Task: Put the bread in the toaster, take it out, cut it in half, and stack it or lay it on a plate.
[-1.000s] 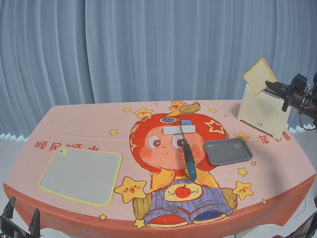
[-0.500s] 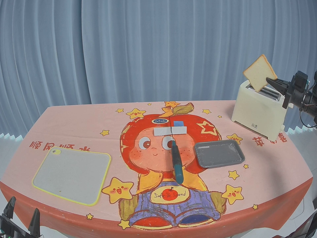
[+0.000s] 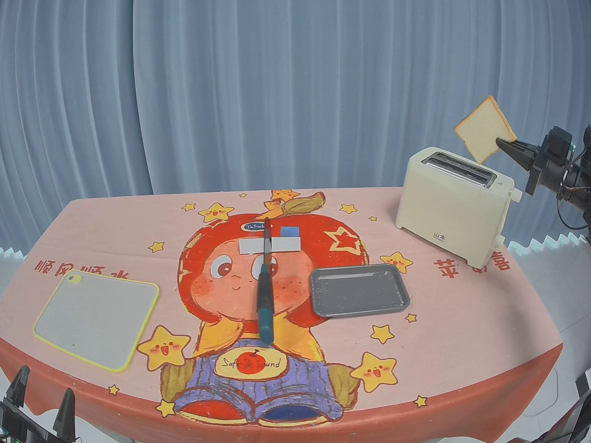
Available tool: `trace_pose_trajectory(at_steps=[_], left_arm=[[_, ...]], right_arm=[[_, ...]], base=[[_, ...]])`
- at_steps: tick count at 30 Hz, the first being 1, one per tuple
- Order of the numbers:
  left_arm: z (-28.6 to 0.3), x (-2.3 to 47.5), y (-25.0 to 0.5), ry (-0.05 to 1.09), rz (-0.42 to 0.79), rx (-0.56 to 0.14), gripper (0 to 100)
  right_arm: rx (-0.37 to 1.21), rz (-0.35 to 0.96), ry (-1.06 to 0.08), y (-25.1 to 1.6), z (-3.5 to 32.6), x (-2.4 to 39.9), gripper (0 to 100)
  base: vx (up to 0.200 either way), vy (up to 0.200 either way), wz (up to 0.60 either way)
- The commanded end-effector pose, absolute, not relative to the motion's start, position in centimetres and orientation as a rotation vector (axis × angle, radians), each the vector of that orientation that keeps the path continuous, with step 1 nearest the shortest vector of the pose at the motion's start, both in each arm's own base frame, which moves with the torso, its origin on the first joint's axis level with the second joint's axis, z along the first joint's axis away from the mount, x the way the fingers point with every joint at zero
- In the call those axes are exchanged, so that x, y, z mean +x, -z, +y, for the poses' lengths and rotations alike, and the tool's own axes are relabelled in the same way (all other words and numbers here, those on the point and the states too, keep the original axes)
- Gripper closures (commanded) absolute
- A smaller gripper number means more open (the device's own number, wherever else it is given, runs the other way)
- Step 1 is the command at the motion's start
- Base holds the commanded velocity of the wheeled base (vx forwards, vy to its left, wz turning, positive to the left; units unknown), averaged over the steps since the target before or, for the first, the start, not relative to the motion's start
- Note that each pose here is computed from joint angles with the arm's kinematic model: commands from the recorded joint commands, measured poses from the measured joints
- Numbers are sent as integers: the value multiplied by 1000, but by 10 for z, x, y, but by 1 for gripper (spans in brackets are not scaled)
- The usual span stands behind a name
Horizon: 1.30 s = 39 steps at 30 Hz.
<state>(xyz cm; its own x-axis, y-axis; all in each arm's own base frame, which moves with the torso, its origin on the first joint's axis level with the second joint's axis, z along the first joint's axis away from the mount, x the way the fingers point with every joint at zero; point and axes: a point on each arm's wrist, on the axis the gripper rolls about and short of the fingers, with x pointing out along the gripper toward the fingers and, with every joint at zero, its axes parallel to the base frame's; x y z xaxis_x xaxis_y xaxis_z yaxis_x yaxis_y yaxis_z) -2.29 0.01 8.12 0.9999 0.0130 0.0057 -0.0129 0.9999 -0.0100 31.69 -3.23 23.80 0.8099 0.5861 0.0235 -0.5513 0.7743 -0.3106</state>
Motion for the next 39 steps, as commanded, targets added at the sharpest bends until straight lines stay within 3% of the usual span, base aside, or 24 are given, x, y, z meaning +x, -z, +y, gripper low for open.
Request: trace_pose_trajectory(at_steps=[1, 14, 21, 39], left_arm=[[0, -23, -76, -14, -5, -9, 0], [0, -23, -76, -14, -5, -9, 0], [0, -23, -76, -14, -5, -9, 0], [0, -23, -76, -14, -5, -9, 0]], right_arm=[[-295, -113, -618, -232, -35, 333, 100], [-284, -88, -658, -217, -40, 350, 100], [-331, -58, -665, -193, -42, 362, 100], [-314, -22, -681, -180, -40, 368, 100]], base=[[0, 0, 0], [0, 0, 0], [0, 0, 0], [0, 0, 0]])
